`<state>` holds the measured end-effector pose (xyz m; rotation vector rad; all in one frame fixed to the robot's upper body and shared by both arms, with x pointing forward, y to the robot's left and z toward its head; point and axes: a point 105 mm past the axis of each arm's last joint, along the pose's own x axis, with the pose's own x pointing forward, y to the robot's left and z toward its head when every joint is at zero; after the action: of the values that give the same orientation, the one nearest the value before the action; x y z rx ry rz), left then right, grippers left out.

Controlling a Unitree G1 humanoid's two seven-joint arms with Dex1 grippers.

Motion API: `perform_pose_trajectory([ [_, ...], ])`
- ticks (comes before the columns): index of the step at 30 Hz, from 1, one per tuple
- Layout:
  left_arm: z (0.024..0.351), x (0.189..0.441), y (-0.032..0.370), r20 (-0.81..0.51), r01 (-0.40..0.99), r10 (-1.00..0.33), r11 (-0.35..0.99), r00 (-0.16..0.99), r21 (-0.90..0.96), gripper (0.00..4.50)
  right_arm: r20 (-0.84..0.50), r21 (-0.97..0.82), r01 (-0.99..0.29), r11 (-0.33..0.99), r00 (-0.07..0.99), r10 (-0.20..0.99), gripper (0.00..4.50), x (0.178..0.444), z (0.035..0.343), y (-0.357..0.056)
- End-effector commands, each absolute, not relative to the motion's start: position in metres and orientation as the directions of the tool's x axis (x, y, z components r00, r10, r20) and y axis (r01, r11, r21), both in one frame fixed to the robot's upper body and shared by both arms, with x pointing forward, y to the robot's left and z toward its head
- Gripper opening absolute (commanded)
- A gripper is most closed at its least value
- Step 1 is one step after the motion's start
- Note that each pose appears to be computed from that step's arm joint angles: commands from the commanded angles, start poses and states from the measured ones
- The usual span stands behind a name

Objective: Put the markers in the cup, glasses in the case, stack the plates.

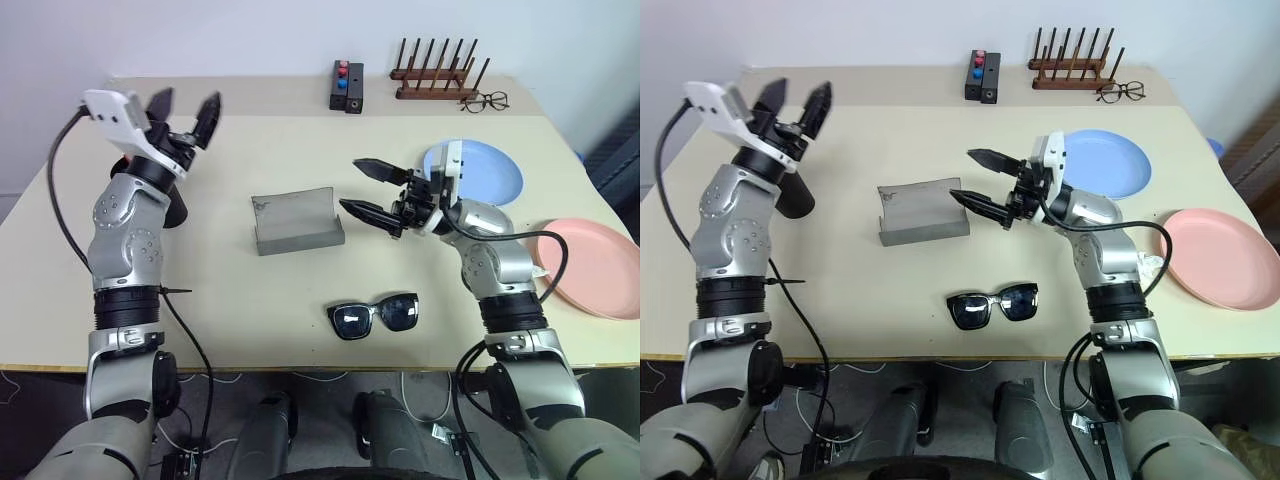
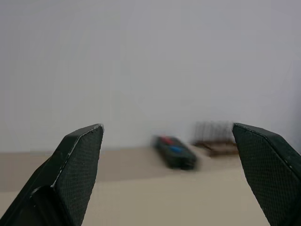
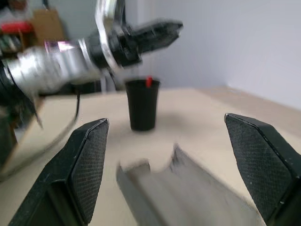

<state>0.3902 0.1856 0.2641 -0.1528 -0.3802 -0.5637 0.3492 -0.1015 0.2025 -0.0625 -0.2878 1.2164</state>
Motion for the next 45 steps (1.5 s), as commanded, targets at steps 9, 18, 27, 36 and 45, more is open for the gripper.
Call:
perform_pose_trajectory([
  [9,0.239,0.380,0.130,-0.072,0.869,-0.888,0.425,0.455,0.255,4.46,-0.008,-0.265,-0.878,0.400,0.416,0.909,4.03,0.320,0.189,-0.157],
  [18,0.199,0.377,0.120,-0.309,0.963,-0.917,0.206,0.251,0.173,4.46,-0.099,-0.252,-0.869,0.426,0.461,0.882,4.03,0.288,0.176,-0.197],
  [27,0.166,0.380,0.119,-0.401,0.979,-0.894,0.168,0.201,0.116,4.46,-0.141,-0.262,-0.841,0.473,0.518,0.843,4.03,0.263,0.178,-0.217],
  [36,0.145,0.388,0.120,-0.496,0.977,-0.842,0.176,0.214,0.124,4.46,-0.135,-0.260,-0.816,0.517,0.561,0.817,4.03,0.252,0.180,-0.217],
  [45,0.136,0.393,0.118,-0.535,0.976,-0.816,0.184,0.219,0.118,1.67,-0.127,-0.261,-0.798,0.544,0.587,0.800,4.03,0.249,0.181,-0.217],
])
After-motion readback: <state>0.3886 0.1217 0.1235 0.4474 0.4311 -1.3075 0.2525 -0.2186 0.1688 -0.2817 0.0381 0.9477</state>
